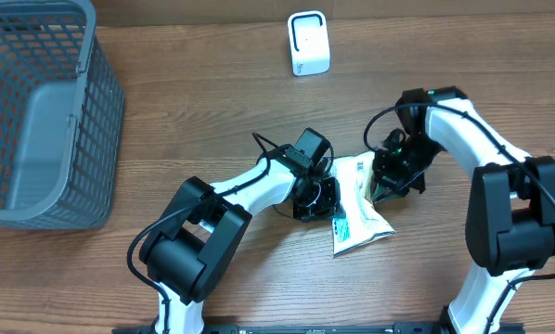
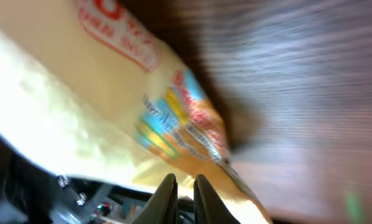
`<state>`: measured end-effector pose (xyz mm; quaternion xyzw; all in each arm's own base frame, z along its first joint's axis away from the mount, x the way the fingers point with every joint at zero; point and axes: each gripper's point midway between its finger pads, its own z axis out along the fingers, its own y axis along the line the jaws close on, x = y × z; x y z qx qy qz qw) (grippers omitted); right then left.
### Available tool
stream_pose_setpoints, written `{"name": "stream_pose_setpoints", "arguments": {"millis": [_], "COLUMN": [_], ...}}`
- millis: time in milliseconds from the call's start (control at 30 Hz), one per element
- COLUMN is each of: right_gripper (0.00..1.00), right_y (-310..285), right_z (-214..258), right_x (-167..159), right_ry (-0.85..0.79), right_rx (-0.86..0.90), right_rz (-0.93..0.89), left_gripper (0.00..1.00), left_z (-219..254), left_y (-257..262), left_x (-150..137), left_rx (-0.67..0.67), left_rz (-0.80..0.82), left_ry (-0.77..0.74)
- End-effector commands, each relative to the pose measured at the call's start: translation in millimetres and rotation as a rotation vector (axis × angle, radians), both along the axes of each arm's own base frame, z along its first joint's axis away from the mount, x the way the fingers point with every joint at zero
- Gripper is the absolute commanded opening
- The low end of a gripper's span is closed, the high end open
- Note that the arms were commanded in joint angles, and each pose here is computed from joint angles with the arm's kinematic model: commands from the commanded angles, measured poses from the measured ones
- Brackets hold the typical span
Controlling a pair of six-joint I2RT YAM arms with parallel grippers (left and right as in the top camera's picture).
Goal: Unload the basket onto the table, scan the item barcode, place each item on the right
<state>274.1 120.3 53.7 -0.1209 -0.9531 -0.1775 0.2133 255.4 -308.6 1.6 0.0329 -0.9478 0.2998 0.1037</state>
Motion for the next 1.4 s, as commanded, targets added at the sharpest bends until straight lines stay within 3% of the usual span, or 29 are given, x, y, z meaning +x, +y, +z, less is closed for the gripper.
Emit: {"name": "stream_pose_setpoints", "arguments": {"millis": [0,233,367,500,667,867,1100,1367], "right_gripper": [0.13,0.16,0.16,0.16,0.16,0.16,0.16,0.17], "right_y": [-24.6,-47.6,-49.0,-48.7,-48.4,-53.9,-49.3,-36.4], "right_z": [13.3,16.5,15.2,14.5,13.8,12.2,12.3,11.7], "right_x": [17.9,27.9,32.1,34.9,37.9,42.4,44.6,49.4], "right_ry": [-0.08,-0.123,-0.141,-0.153,-0.166,-0.187,-0.195,-0.23], "right_rx": [-0.13,-0.267,-0.276,-0.275,-0.275,-0.308,-0.283,-0.26], "right_rz": [0.04,0.074,0.076,0.074,0.073,0.08,0.072,0.098], "left_gripper": [0.04,0.04,0.04,0.04,0.04,0.04,0.04,0.04], "left_z": [-16.5,48.8,136.7,193.1,218.9,203.3,142.3,177.0], "left_y": [32.3,111.4,185.8,226.6,256.0,258.7,236.1,234.9], "left_x": [11.8,54.4,84.4,96.8,103.6,104.4,99.5,102.9], "left_rx": [0.157,0.509,0.888,1.128,1.354,1.413,1.309,1.106], "left_rz": [0.04,0.107,0.183,0.227,0.235,0.176,0.18,0.315], "left_ry": [-0.032,-0.244,-0.496,-0.641,-0.743,-0.718,-0.555,-0.436]}}
